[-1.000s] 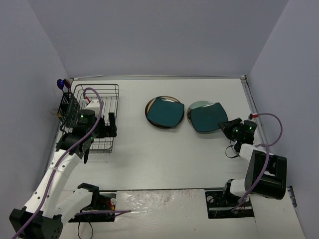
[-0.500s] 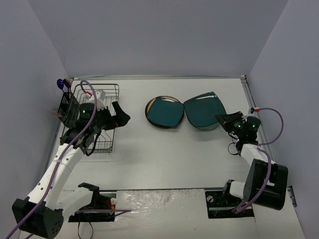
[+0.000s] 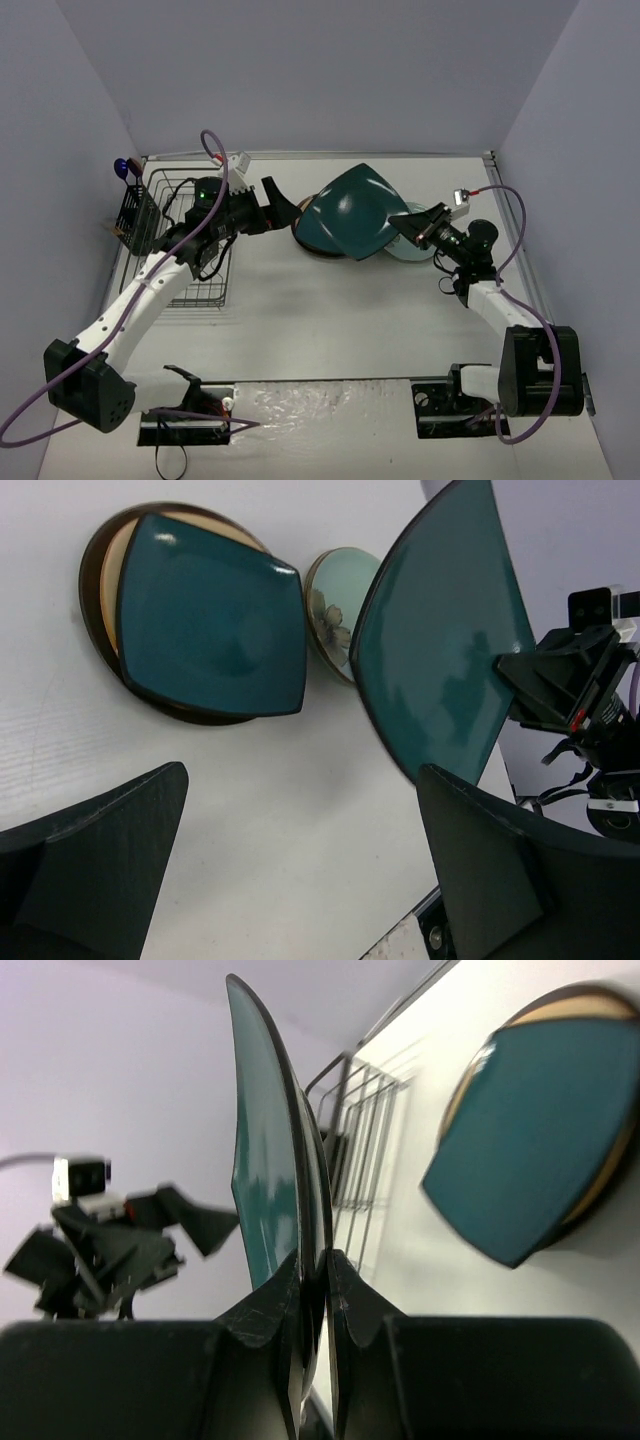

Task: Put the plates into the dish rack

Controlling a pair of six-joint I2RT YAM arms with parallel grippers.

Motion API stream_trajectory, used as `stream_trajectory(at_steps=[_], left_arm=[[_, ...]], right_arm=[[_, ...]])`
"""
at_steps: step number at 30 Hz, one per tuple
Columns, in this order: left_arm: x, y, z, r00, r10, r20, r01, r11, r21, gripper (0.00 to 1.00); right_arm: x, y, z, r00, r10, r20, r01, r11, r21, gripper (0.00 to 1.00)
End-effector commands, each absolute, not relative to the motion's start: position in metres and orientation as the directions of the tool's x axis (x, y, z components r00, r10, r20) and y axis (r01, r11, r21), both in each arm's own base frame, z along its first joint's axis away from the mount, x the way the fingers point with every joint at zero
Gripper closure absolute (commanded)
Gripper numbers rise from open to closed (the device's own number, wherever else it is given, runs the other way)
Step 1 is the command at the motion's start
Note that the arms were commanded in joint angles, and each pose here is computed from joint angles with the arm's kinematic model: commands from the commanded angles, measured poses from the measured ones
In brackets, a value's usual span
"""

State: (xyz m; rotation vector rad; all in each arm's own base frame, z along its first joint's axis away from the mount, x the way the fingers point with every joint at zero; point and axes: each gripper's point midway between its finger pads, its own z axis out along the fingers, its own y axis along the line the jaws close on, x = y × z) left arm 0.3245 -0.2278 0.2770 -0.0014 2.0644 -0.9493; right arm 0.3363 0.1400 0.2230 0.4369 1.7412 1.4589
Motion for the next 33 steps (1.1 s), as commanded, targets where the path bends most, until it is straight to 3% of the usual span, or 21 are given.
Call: stream_trajectory(at_steps=[1, 16, 20, 33], left_arm=[[0.323, -0.228, 0.334, -0.547, -0.289, -0.786, 0.443, 0.697, -0.564, 0.03], [0.304, -0.26, 0.324, -0.684, -0.185, -0.706, 0.518, 0.558, -0.648, 0.08], [0.298, -0.262, 0.327, -0.689, -0.167, -0.705, 0.534, 0.54, -0.651, 0.16], [0.273, -0.261, 0.32, -0.702, -0.108, -0.704, 0.579, 0.49, -0.652, 0.53]], right_arm=[[0.308, 0.163, 0.324, -0.544, 0.621, -0.564, -0.588, 0.197, 0.784, 1.0], [0.28, 0.214, 0.328, -0.597, 0.457, -0.659, -0.69, 0.127, 0.713, 1.0], [0.275, 0.22, 0.327, -0.603, 0.438, -0.667, -0.699, 0.114, 0.706, 1.0], [0.274, 0.224, 0.319, -0.617, 0.415, -0.668, -0.697, 0.105, 0.709, 1.0]])
